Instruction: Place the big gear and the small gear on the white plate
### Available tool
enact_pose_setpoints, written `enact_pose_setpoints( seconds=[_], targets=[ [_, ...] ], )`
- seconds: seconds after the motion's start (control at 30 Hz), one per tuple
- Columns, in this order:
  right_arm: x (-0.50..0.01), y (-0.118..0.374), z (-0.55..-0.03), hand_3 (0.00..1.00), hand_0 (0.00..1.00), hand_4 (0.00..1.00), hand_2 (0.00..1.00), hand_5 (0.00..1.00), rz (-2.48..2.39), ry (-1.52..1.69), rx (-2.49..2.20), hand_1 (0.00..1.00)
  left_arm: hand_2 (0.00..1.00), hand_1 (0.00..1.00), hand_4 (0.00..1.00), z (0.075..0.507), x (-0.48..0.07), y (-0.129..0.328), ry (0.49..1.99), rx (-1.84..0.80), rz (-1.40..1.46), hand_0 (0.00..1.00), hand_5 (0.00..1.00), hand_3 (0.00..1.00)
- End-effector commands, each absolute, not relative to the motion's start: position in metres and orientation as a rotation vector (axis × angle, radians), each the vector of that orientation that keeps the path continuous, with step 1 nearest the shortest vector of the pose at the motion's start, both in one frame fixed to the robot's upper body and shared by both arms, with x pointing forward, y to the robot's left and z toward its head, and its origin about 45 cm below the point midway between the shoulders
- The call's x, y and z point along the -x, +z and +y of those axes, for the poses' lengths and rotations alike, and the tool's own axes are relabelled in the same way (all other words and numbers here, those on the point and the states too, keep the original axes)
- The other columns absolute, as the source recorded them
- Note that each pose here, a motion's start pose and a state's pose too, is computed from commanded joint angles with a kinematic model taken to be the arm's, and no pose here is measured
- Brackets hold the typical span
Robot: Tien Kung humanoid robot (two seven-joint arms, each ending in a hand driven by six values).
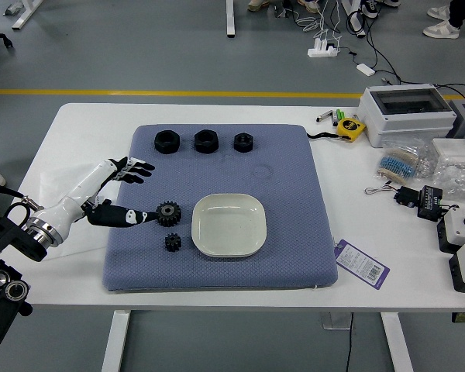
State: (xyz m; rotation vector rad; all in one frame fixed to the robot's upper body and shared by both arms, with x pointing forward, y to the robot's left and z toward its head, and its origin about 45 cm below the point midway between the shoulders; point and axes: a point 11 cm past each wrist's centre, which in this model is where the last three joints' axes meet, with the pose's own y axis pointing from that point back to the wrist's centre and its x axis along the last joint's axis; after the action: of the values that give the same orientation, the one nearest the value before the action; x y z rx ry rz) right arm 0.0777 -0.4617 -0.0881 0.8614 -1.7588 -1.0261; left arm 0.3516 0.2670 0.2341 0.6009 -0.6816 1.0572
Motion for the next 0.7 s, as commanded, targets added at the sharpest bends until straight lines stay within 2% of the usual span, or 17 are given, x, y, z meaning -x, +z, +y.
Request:
enact_pose_setpoints(
  seconds=[0.4,0.7],
  targets=[
    [-0.079,-0.087,-0.462,0.609,0.652,0.858,0.742,0.702,-1.763,-1.024,-0.861,0.651,0.634,0.559,0.992,0.241,-0.349,0.229,0.883,-0.715,-0.794,0.504,0.002,0.657],
    [-0.08,-0.087,-0.462,0.609,0.652,0.859,0.743,0.703,-1.764,-1.024,-0.861,0.651,0.602,0.548,0.986,0.222,-0.344,0.21,0.834,-0.727,-0.79,0.5,0.002,0.643]
  ],
)
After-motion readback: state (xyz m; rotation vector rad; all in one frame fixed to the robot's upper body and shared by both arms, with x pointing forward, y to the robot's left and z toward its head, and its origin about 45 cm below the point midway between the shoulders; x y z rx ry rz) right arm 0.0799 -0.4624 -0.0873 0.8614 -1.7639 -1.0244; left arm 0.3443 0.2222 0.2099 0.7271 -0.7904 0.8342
